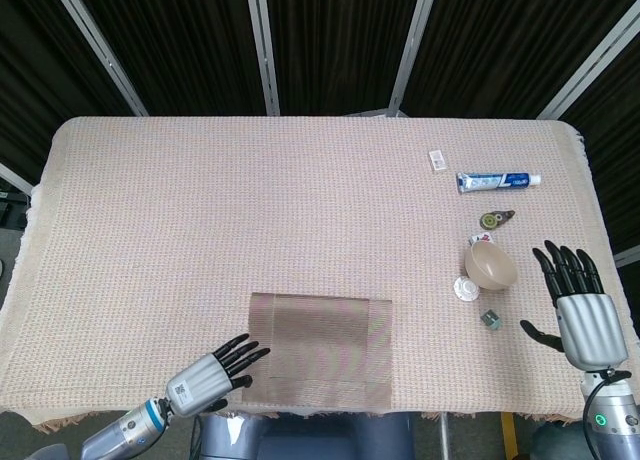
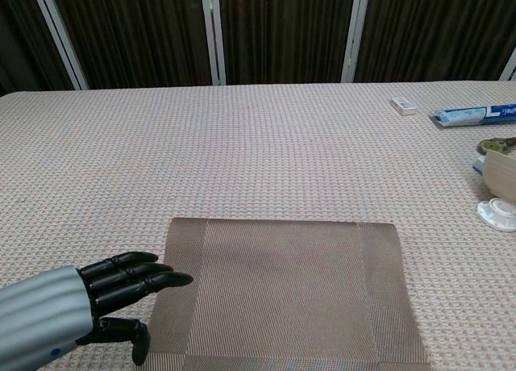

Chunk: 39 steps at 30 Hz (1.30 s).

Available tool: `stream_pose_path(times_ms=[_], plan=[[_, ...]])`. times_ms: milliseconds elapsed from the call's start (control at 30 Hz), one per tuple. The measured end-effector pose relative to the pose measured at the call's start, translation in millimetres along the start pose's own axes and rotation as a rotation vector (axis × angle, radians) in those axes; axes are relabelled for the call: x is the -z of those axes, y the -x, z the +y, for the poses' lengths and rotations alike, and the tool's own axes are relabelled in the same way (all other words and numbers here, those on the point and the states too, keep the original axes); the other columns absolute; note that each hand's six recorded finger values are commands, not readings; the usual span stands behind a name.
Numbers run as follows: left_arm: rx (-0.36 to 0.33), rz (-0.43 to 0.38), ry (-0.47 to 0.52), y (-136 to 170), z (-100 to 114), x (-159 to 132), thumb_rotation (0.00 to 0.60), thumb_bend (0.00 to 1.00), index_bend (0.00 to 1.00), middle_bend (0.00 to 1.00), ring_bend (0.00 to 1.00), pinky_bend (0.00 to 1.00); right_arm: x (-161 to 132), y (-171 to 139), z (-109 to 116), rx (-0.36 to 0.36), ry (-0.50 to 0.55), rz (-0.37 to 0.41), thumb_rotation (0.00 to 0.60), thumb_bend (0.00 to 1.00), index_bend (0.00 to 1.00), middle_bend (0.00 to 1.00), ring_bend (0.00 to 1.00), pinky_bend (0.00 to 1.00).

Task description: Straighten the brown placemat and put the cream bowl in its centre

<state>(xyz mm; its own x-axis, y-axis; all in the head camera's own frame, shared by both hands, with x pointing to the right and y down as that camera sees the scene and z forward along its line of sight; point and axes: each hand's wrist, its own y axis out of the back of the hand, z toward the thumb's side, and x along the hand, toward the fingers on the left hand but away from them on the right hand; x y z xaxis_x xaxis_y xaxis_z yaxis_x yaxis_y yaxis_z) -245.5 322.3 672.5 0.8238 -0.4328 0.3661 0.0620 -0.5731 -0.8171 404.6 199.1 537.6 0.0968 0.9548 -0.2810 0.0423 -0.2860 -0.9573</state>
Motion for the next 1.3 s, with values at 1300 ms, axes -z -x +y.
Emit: stream_pose_path(times_ms=[1300], plan=[[0.056, -0.010, 0.025, -26.9, -14.9, -11.9, 0.600, 0.38, 0.48, 0.00, 0.00, 0.00, 1.7, -0.5, 2.7, 0.001, -0.005, -0.005, 0.600, 0.00, 0.00, 0.00, 0.00, 0.00]])
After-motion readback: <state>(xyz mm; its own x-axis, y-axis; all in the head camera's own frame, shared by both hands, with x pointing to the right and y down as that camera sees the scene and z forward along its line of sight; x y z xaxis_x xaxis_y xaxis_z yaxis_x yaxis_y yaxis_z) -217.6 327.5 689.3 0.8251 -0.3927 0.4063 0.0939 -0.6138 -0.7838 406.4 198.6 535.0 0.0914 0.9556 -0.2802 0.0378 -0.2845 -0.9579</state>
